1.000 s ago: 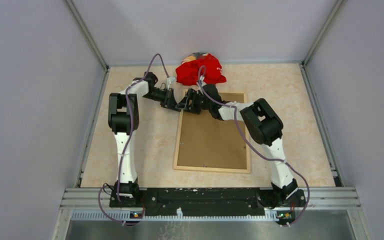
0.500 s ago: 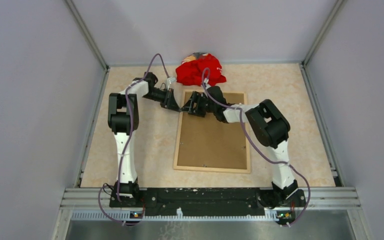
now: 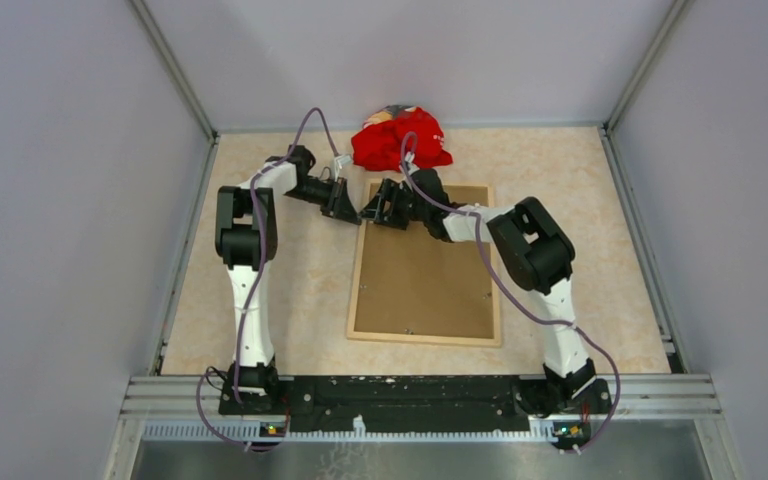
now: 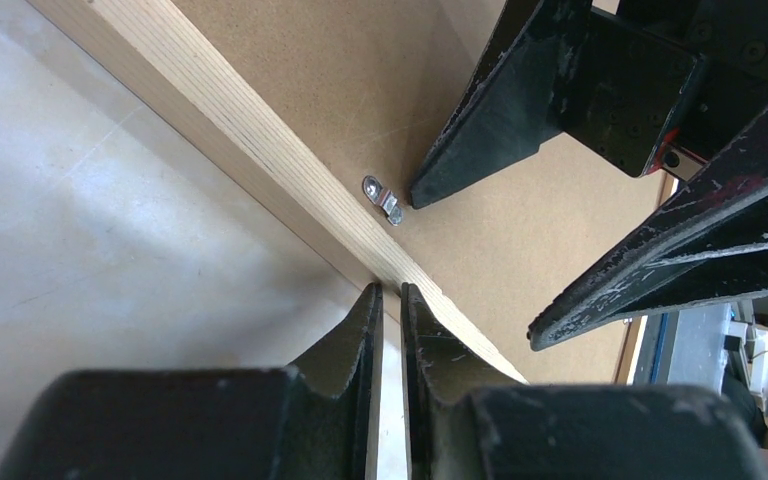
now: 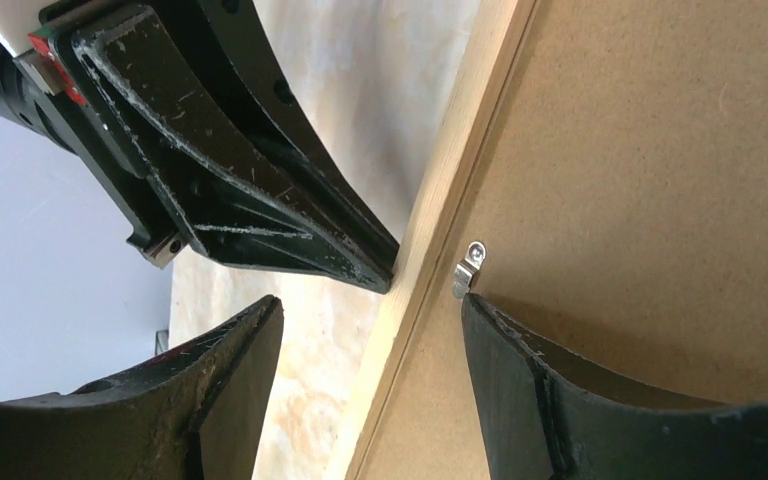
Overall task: Put the photo into the frame
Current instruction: Install the photo frame at the center of the board.
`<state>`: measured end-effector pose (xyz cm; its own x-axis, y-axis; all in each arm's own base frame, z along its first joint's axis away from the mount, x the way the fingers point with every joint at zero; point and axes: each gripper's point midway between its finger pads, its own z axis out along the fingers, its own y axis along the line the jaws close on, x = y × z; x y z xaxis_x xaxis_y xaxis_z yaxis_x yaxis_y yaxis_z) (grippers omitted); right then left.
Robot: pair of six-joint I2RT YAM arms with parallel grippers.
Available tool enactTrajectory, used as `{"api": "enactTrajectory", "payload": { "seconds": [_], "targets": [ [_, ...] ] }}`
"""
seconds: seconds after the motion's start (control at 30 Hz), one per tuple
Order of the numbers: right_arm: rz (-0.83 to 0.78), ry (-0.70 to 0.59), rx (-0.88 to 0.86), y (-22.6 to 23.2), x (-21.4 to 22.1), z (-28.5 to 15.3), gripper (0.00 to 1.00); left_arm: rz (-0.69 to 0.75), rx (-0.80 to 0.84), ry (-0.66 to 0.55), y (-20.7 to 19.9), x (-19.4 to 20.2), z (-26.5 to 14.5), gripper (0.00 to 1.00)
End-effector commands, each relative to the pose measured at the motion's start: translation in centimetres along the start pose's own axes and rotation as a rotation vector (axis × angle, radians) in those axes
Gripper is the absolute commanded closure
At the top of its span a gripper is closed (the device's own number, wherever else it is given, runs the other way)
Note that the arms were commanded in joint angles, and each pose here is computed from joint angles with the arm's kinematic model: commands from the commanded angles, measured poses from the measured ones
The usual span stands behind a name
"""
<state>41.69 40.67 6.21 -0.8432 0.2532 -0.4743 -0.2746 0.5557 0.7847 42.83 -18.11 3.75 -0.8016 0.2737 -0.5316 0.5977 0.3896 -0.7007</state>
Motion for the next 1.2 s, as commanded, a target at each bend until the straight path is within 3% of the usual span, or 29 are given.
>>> {"api": "enactTrajectory", "payload": {
  "seconds": [0.0, 0.53, 1.17],
  "targets": [
    [-0.009, 0.011, 0.09, -2.9, 0.4, 0.8, 0.33, -0.021, -0.06, 0.117, 1.1, 3.7, 1.3, 0.84],
    [-0.015, 0.042, 0.111, -3.6, 1.7, 2.2, 0.33, -0.023, -0.057, 0.121, 1.2, 4.0, 1.4, 0.84],
    [-0.003, 0.056, 0.115, -3.4, 3.3, 0.6, 0.34, -0.023, -0.053, 0.12, 1.2, 4.0, 1.4, 0.85]
  ]
}}
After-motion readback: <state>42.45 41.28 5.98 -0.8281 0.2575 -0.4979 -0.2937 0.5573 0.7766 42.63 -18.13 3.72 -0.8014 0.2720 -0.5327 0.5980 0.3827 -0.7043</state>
